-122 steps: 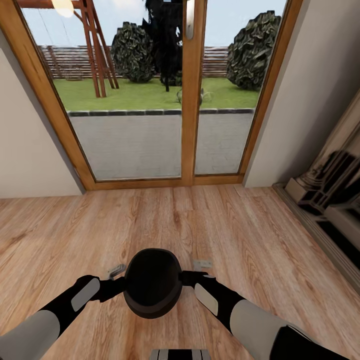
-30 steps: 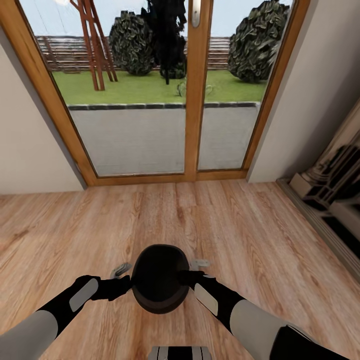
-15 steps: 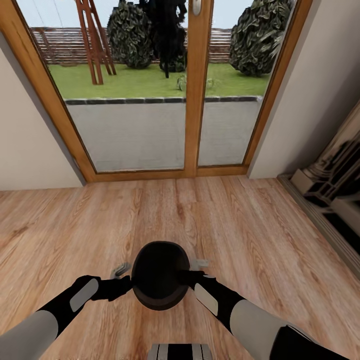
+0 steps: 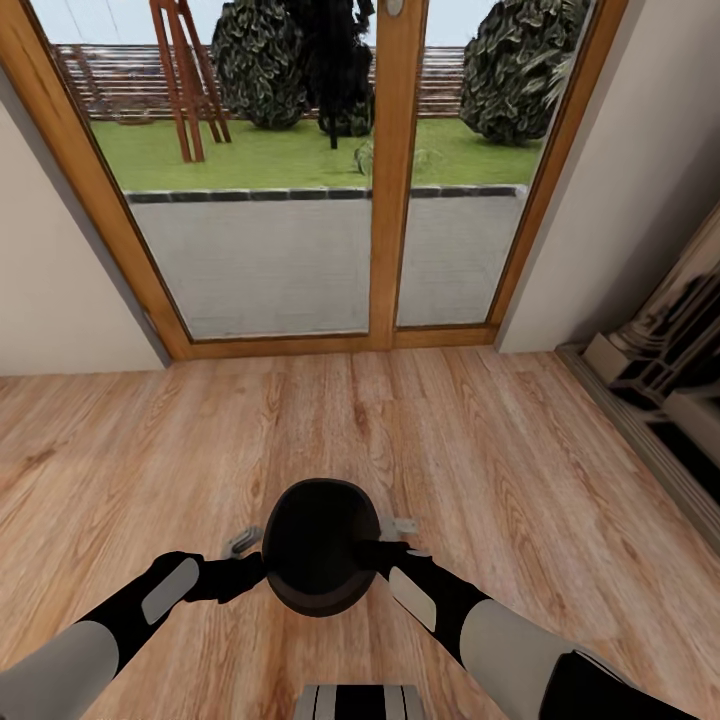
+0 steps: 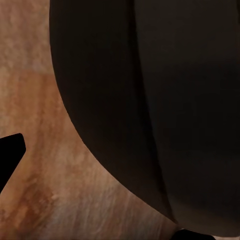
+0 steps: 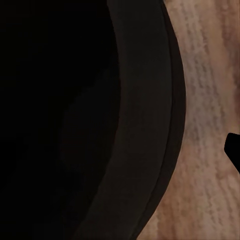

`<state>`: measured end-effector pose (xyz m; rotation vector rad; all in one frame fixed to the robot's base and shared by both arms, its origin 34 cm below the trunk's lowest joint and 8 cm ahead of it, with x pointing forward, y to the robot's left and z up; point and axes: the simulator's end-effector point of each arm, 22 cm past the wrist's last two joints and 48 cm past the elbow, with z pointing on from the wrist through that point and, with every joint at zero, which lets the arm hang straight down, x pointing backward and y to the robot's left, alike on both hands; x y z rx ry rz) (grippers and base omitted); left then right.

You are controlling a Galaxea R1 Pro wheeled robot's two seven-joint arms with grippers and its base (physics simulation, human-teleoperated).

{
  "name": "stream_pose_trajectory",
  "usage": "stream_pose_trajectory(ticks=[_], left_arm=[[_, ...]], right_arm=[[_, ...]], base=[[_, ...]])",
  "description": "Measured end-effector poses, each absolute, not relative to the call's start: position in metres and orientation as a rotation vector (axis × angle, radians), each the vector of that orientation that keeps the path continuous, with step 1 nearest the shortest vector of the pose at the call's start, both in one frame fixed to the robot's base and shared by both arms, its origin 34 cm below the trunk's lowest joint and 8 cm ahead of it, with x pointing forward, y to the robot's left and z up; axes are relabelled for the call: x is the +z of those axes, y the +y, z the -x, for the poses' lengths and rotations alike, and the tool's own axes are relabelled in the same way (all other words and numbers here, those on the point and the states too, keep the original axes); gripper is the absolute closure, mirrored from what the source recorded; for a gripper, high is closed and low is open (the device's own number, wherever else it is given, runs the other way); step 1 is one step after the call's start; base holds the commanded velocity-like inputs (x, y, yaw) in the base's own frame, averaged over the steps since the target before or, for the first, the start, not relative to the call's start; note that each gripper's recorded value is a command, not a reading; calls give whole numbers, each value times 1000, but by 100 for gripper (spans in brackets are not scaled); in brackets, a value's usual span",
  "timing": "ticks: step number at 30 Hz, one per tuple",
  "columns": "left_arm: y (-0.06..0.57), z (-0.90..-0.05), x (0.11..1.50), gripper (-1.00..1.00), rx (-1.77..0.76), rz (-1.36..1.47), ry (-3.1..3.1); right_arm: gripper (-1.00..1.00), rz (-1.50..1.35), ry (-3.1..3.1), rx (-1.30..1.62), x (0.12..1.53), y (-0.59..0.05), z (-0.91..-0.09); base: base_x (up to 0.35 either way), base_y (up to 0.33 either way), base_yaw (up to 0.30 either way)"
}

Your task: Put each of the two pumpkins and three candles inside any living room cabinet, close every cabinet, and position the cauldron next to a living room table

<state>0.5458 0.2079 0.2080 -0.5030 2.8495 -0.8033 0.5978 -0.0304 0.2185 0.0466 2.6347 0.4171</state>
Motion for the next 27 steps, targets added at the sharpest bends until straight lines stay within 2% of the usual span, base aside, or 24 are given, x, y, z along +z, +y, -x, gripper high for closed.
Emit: stream_pose_trajectory(ticks=[14, 15, 27], left_arm=[[208, -542, 201, -100, -810, 520, 2860], [208, -542, 201, -100, -810, 521, 2859], [209, -542, 200, -100, -804, 516, 2861]], right_arm=[[-100, -52, 2650, 418, 210, -31, -593], [100, -52, 2650, 418, 210, -31, -593], [100, -47, 2648, 413, 210, -31, -594]], base=[[0, 0, 0], [0, 0, 0], [0, 0, 0]])
